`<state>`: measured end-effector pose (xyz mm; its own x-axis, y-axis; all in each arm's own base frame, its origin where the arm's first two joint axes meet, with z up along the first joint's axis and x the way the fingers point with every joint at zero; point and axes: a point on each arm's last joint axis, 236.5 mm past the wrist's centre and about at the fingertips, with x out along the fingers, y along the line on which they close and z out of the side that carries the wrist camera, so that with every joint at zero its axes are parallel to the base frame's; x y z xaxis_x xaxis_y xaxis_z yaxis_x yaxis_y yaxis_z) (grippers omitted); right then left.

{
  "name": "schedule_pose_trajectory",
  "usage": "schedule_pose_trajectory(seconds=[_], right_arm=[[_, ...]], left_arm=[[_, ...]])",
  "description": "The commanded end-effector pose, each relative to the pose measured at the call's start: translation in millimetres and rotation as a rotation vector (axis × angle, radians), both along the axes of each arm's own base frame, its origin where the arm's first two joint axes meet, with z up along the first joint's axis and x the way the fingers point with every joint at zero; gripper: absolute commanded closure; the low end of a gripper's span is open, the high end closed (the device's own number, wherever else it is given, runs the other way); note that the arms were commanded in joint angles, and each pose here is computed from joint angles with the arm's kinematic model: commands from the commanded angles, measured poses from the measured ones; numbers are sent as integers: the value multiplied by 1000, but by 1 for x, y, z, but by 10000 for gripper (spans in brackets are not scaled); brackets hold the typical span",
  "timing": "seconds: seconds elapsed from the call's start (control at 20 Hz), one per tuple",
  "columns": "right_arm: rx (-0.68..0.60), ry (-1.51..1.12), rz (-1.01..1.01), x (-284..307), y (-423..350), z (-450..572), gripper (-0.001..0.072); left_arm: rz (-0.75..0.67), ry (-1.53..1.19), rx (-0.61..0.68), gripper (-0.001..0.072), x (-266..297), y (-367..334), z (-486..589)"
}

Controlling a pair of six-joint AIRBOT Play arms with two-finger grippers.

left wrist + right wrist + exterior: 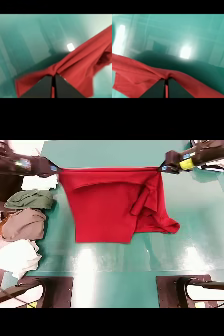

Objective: Fold the shirts.

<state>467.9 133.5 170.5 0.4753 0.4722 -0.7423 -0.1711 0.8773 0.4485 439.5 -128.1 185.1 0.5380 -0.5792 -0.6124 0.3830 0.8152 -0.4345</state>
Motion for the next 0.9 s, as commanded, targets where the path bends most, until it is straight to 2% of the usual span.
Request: schedule_pose_trajectory(seconds=[0.0,0.05,0.1,0.15,0.2,0.3,0.35,0.4,0.6,0.85], right_arm=[[14,-53,-81,58,-9,-33,697],[15,-58,-85,66,-9,-36,682],[14,-63,-85,70,-10,-35,489],[17,-72,-86,74,-10,-33,172],[16,-73,-85,74,-13,-28,126],[2,-52,-61,60,-19,-17,154],[-21,-33,-11,45,-19,-13,260],[-44,-17,31,31,-20,-10,301],[-80,64,126,-16,-19,0,301],[-94,117,168,-63,-19,1,301]], left_arm=[[120,95,-22,684,50,14,-75],[136,110,-28,682,55,15,-83],[146,108,-28,522,58,17,-85],[162,103,-33,193,60,22,-82],[173,108,-39,115,61,28,-77],[169,145,-40,116,51,49,-67],[163,174,-38,115,43,59,-65],[160,207,-38,116,33,69,-66],[96,344,-14,116,-2,79,-90],[61,580,-37,116,-59,67,-186]])
